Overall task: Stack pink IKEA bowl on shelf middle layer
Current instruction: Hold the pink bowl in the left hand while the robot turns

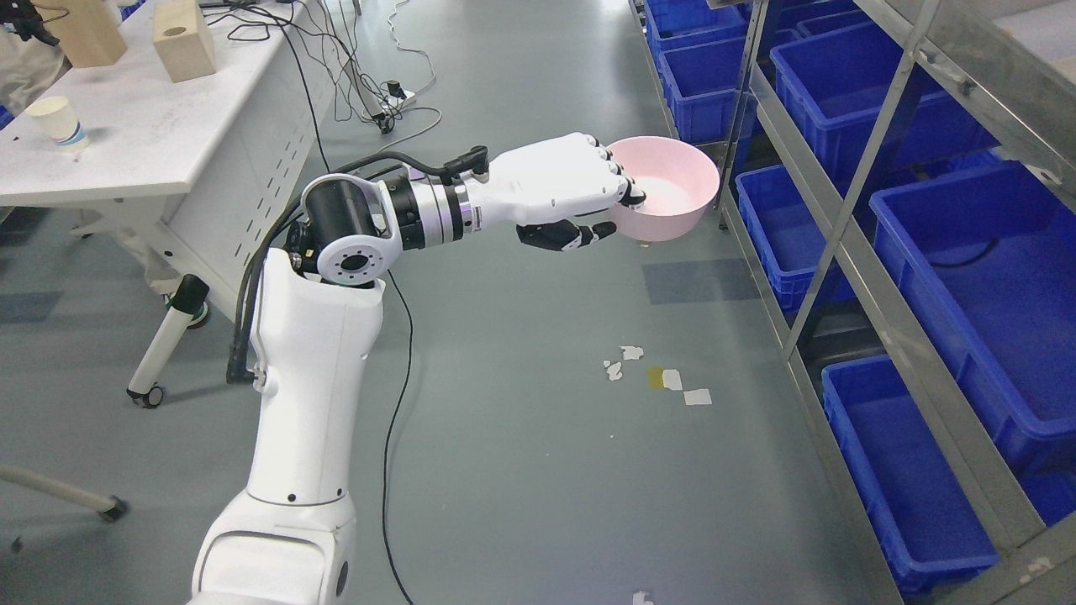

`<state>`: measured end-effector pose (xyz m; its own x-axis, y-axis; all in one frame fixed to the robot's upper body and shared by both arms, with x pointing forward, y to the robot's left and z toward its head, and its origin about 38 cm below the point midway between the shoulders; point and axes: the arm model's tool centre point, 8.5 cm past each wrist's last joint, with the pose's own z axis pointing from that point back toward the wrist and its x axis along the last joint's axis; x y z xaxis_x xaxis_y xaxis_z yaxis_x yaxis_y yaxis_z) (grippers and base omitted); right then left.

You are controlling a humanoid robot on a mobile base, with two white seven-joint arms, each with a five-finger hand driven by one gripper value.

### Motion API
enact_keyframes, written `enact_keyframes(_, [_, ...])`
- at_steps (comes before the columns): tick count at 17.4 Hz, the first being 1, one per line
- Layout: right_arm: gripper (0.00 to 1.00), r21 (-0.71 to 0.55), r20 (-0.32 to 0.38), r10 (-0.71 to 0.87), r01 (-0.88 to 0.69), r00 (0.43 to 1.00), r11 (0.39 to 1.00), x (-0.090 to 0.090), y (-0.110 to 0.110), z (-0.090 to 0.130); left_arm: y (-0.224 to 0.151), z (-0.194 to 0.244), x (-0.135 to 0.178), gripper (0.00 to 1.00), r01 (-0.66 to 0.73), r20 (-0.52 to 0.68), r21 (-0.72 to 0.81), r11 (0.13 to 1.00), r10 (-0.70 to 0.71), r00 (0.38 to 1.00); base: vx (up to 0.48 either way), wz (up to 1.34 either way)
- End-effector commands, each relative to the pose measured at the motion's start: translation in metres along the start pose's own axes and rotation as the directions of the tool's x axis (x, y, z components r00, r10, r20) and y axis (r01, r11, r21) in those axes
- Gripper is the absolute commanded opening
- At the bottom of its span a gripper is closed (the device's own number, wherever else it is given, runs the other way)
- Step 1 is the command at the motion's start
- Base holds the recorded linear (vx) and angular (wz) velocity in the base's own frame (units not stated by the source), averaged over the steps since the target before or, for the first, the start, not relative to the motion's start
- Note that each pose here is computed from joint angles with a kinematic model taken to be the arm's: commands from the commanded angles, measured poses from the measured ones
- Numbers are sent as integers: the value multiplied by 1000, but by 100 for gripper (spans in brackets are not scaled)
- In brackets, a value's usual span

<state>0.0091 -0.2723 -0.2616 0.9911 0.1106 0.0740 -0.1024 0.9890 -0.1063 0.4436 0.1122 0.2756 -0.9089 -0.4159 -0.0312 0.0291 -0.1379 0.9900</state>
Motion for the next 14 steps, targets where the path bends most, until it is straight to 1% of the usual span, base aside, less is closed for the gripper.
enact_keyframes(1, [100, -22, -8, 2, -2, 1000, 1000, -10, -11, 0, 0, 4, -2, 3, 10, -6, -10, 1000, -10, 1000, 284, -76])
enact_keyframes(7, [100, -22, -8, 2, -2, 1000, 1000, -10, -11, 0, 0, 4, -2, 3, 10, -5, -7, 1000, -10, 1000, 329, 6])
enact_keyframes(11, [100, -22, -8, 2, -2, 1000, 1000, -10, -11, 0, 3, 5, -3, 3, 14, -7, -2, 1000, -14, 1000, 312, 209])
enact_keyframes(14, [100, -22, -8, 2, -2, 1000, 1000, -10, -11, 0, 13, 4, -4, 3, 30, -7, 26, 999, -30, 1000, 280, 254])
